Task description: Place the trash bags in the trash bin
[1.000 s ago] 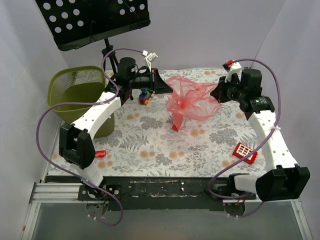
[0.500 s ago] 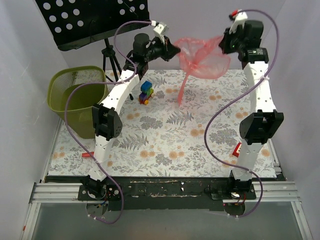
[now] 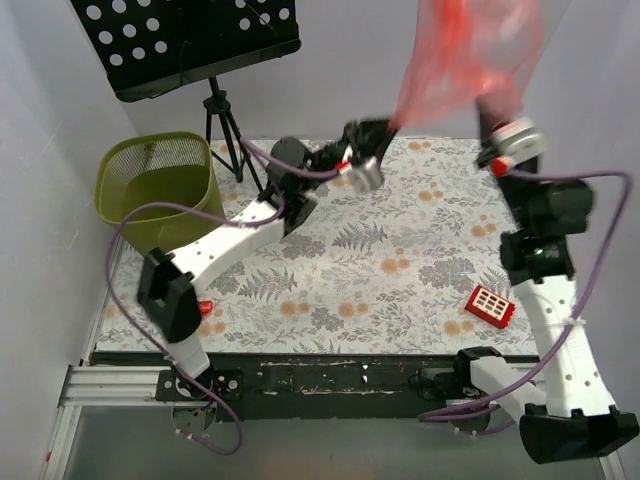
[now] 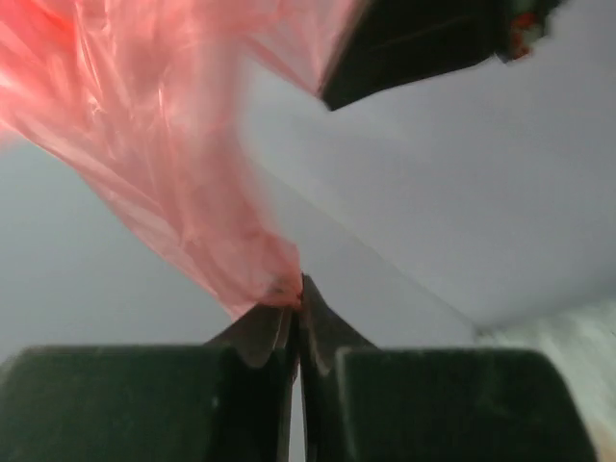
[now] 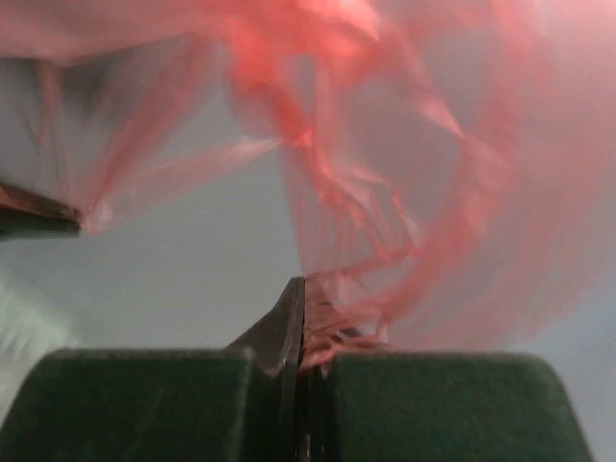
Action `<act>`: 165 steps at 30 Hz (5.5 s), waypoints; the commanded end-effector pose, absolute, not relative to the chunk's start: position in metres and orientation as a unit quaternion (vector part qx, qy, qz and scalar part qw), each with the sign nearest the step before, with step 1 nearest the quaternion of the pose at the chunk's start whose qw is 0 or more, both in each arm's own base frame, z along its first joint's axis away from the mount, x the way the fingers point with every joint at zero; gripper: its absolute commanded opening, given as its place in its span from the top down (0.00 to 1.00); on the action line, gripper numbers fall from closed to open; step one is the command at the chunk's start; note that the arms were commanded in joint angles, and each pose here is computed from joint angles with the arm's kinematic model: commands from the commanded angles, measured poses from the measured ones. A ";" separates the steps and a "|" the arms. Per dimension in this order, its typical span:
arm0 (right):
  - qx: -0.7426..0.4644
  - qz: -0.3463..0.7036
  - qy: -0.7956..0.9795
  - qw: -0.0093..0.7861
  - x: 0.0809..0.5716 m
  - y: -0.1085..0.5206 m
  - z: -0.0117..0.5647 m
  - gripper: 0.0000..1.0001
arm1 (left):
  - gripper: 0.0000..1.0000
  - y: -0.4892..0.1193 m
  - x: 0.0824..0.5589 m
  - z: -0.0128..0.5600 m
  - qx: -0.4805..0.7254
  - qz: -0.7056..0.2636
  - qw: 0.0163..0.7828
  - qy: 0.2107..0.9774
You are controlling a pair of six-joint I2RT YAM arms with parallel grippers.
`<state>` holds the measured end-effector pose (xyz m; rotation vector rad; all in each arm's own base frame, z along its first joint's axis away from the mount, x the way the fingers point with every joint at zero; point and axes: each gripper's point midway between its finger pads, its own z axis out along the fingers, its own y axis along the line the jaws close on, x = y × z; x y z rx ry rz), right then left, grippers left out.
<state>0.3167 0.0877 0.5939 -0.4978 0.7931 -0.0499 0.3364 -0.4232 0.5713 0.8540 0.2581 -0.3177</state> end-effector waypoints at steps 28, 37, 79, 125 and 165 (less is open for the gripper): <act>-0.372 0.296 0.807 0.350 0.190 0.137 0.212 0.99 | 1.00 -0.281 0.210 0.156 0.430 -0.304 0.265 0.808; -0.209 0.372 0.834 0.349 0.250 0.148 0.244 0.99 | 1.00 -0.255 0.320 0.237 0.209 -0.375 0.355 0.830; -0.051 0.282 0.857 0.428 0.480 0.046 0.289 0.99 | 1.00 -0.368 0.484 0.336 0.228 -0.502 0.419 0.722; -0.308 0.147 0.802 0.490 0.244 0.103 0.270 0.99 | 1.00 -0.276 0.275 0.248 0.421 -0.204 0.551 0.691; -0.098 0.120 0.807 0.570 0.410 0.061 0.346 0.99 | 1.00 -0.318 0.464 0.359 0.130 -0.309 0.559 0.759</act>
